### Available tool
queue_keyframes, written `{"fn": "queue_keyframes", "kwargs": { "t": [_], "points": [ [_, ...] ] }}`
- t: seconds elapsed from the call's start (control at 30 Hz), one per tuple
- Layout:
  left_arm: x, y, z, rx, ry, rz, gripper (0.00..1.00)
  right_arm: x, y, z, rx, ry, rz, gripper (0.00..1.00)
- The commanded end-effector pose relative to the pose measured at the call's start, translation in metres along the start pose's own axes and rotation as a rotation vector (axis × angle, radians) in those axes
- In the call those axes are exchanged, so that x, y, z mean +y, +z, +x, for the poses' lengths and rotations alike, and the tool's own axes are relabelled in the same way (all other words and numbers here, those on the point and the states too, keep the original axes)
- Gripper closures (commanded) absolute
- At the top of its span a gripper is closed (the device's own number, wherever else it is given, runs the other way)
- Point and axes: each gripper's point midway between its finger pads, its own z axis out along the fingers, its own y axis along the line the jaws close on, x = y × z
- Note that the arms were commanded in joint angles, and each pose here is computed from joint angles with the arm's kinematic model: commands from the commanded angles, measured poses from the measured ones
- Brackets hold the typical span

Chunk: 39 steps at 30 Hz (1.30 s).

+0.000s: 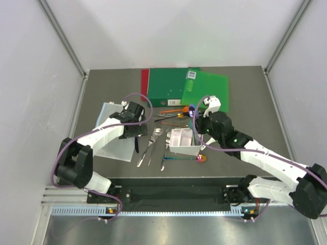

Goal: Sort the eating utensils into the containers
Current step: Place the spoon in the storage box.

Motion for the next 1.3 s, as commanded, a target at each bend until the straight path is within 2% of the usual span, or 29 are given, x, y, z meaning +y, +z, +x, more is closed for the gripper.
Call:
{"fn": "queue_keyframes", "kwargs": {
  "t": [0.0,0.27,0.33,0.4,0.6,0.77,0.87,0.97,1.0,1.03,1.1,1.27],
  "points": [
    [-0.005,-0.003,-0.012,-0.041,-0.008,0.01,0.05,0.007,-0.006,-0.009,-0.063,0.034,-0.024,1.0],
    [-0.004,-0.003,-0.011,-0.042,-0.007,0.004,0.05,0.009,-0.007,0.011,-0.013,0.039,-0.045,1.0],
    [-0.004,-0.003,-0.011,-0.042,-0.007,0.004,0.05,0.008,-0.01,0.012,-0.017,0.039,-0.046,0.96],
    [-0.004,-0.003,-0.01,-0.041,-0.005,0.004,0.05,0.007,-0.012,0.013,-0.016,0.043,-0.048,0.87],
    [-0.006,-0.003,-0.009,-0.039,-0.002,0.006,0.05,0.004,-0.023,0.013,-0.029,0.058,-0.046,0.7],
    [-0.006,-0.003,-0.01,-0.04,-0.001,0.007,0.05,0.0,-0.033,0.004,-0.043,0.054,-0.03,0.62],
    [-0.006,-0.003,-0.009,-0.039,0.002,0.005,0.05,-0.009,-0.049,-0.02,-0.101,0.078,0.028,0.61],
    [-0.006,-0.003,-0.009,-0.041,-0.001,0.005,0.05,-0.046,-0.069,-0.034,-0.131,0.142,0.244,0.59],
    [-0.006,-0.004,-0.009,-0.043,0.0,0.004,0.05,-0.07,-0.079,-0.026,-0.101,0.133,0.368,0.58],
    [-0.006,-0.003,-0.009,-0.042,0.0,0.004,0.05,-0.076,-0.085,-0.033,-0.108,0.159,0.405,0.57],
    [-0.007,-0.004,-0.009,-0.044,-0.001,0.009,0.05,-0.099,-0.095,-0.021,-0.047,0.167,0.517,0.52],
    [-0.008,-0.006,-0.011,-0.05,0.0,0.014,0.05,-0.111,-0.085,0.006,0.086,0.348,0.544,0.52]
  ]
}}
